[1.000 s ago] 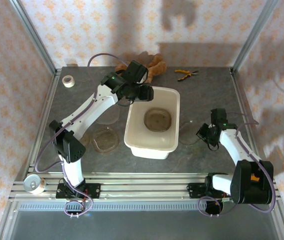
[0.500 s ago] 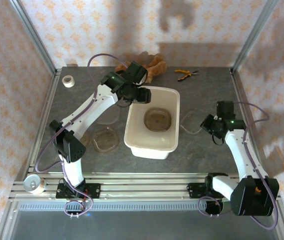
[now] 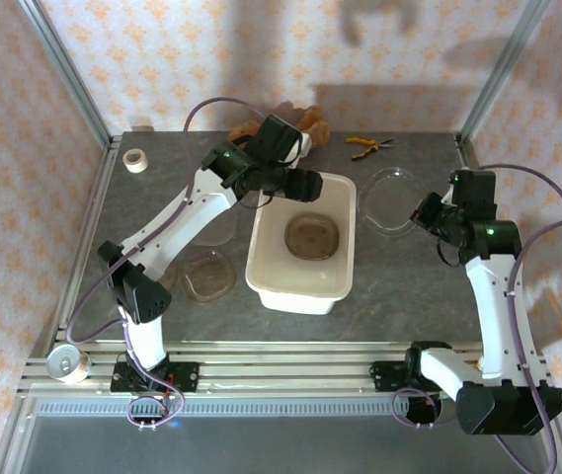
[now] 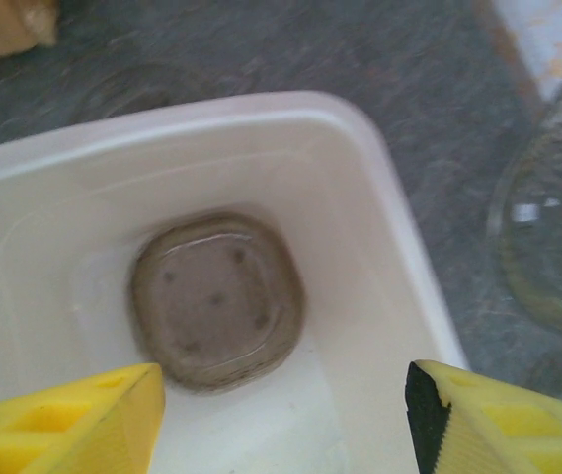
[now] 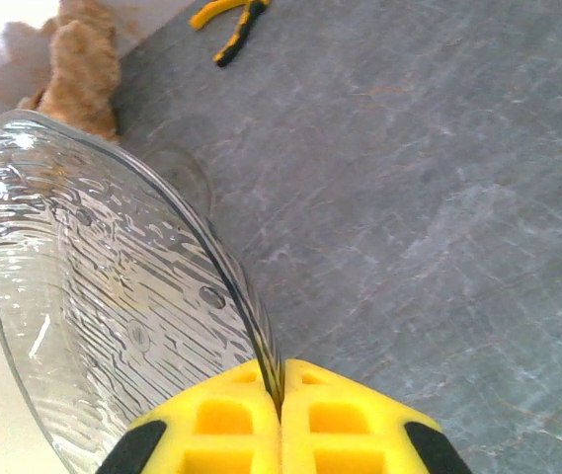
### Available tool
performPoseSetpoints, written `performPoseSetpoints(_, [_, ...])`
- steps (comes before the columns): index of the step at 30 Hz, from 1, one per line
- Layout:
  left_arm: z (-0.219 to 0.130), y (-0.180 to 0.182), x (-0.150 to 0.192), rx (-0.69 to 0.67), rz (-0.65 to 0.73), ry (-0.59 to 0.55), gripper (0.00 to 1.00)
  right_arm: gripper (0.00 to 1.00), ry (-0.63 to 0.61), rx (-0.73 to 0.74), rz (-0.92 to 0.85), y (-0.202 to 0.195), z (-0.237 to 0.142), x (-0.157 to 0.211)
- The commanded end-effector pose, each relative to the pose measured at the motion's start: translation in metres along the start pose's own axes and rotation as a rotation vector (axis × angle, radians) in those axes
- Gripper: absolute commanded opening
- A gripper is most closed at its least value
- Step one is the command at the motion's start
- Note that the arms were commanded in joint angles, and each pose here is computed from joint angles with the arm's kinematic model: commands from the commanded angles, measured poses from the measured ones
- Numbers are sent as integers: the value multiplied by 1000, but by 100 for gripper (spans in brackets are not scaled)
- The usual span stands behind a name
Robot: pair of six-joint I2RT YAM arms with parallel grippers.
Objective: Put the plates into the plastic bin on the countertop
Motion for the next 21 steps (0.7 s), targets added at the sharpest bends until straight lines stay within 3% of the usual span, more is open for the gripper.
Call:
performPoseSetpoints(1, [-9,-20,-22,81,78,-75,69,0,30,-94,-36,21,-8,0])
performPoseSetpoints(7, [-8,-39,-31,169,99,-96,72,0,78,-201,-127,56,-7,3])
performPoseSetpoints(9, [9,-41,-28,173,104,-66,72,0,88,-227,-148,65,-3,5])
performPoseSetpoints(16, [22,-21,-21,-3,154,-10,68,0,135,-288,-234,88,8,15])
performPoseSetpoints(21, [27,-20,-17,-1,154,11,62,0,149,-291,-245,93,20,15])
Point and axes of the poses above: each hand's point on the last joint's axis, 136 mm out from that joint toward the fingers, its own z axis out along the fingers, its own y axis along the line the jaws close on, x = y × z, the point moved 3 cm from there along -z, back along the fingers, and after that the axes turned 2 degrees about z, right-handed, at the moved point
